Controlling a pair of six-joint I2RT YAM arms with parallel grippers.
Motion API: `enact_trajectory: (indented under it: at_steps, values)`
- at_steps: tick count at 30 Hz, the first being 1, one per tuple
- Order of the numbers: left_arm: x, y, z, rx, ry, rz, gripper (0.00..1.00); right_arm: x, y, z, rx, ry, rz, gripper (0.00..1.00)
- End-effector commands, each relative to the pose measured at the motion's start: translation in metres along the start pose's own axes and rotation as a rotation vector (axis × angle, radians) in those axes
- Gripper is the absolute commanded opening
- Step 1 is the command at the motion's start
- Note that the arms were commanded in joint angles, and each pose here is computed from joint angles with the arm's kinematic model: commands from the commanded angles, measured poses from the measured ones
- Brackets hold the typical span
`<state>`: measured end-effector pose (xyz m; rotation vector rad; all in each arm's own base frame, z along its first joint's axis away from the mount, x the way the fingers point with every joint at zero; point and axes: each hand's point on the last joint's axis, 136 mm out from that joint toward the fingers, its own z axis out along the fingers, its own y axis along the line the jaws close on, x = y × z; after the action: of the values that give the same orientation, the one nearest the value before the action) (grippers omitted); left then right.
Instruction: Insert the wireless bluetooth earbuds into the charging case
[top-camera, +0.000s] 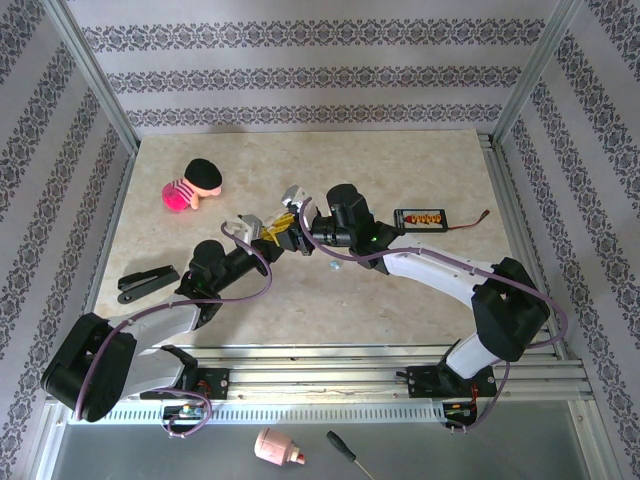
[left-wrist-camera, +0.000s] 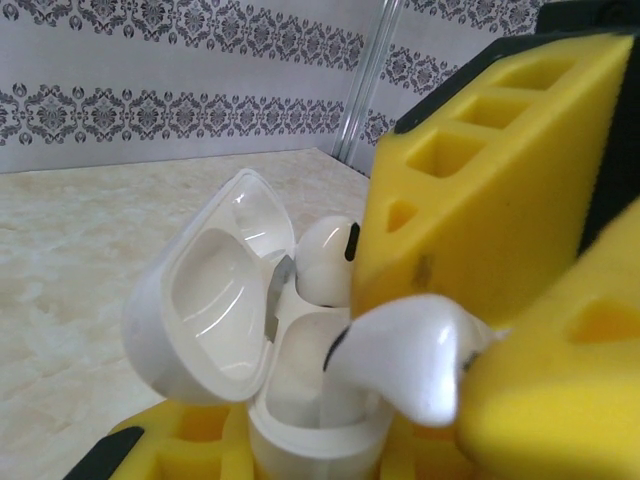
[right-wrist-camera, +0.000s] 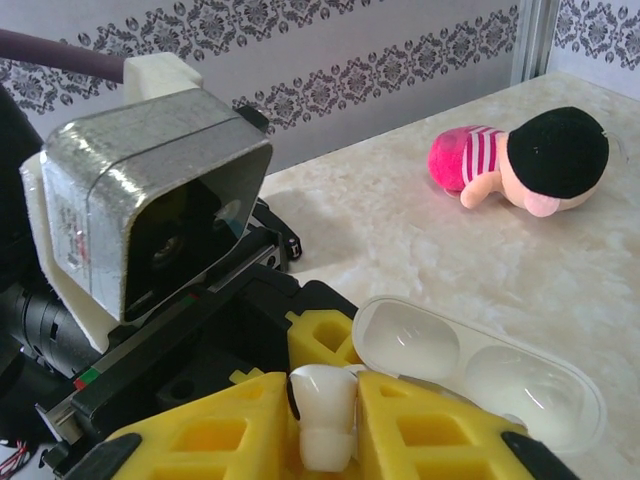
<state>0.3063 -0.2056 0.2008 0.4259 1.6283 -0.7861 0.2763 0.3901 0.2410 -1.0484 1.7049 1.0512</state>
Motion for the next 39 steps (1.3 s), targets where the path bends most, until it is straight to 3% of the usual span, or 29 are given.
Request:
enact_trajectory:
  at_steps: [1,4,10,17,21,24,33,39]
  values:
    - [-0.044,-0.015,0.001,0.048,-0.129,0.050,0.08,0.013,0.007,0.000,-0.021,0.045,0.025,0.29]
    - [-0.042,-0.017,0.000,0.061,-0.131,0.050,0.08,0.007,0.007,-0.003,-0.011,0.031,0.035,0.34]
    - [-0.040,-0.017,0.000,0.064,-0.127,0.056,0.08,-0.012,0.004,-0.019,0.032,-0.021,0.038,0.54]
    - [-0.039,-0.019,0.000,0.076,-0.126,0.064,0.08,-0.023,-0.001,-0.038,0.077,-0.066,0.034,0.66]
    - [-0.036,-0.019,0.001,0.079,-0.117,0.073,0.08,-0.024,-0.009,-0.041,0.123,-0.076,0.052,0.83]
    - [-0.036,-0.019,0.002,0.082,-0.116,0.072,0.08,-0.017,-0.010,-0.035,0.112,-0.047,0.064,0.89]
    - [-0.039,-0.027,0.001,0.123,-0.120,0.077,0.08,-0.002,-0.020,-0.022,0.116,0.004,0.107,0.91]
    - [-0.037,-0.032,0.001,0.154,-0.116,0.086,0.08,-0.004,-0.031,-0.025,0.158,-0.007,0.151,0.85]
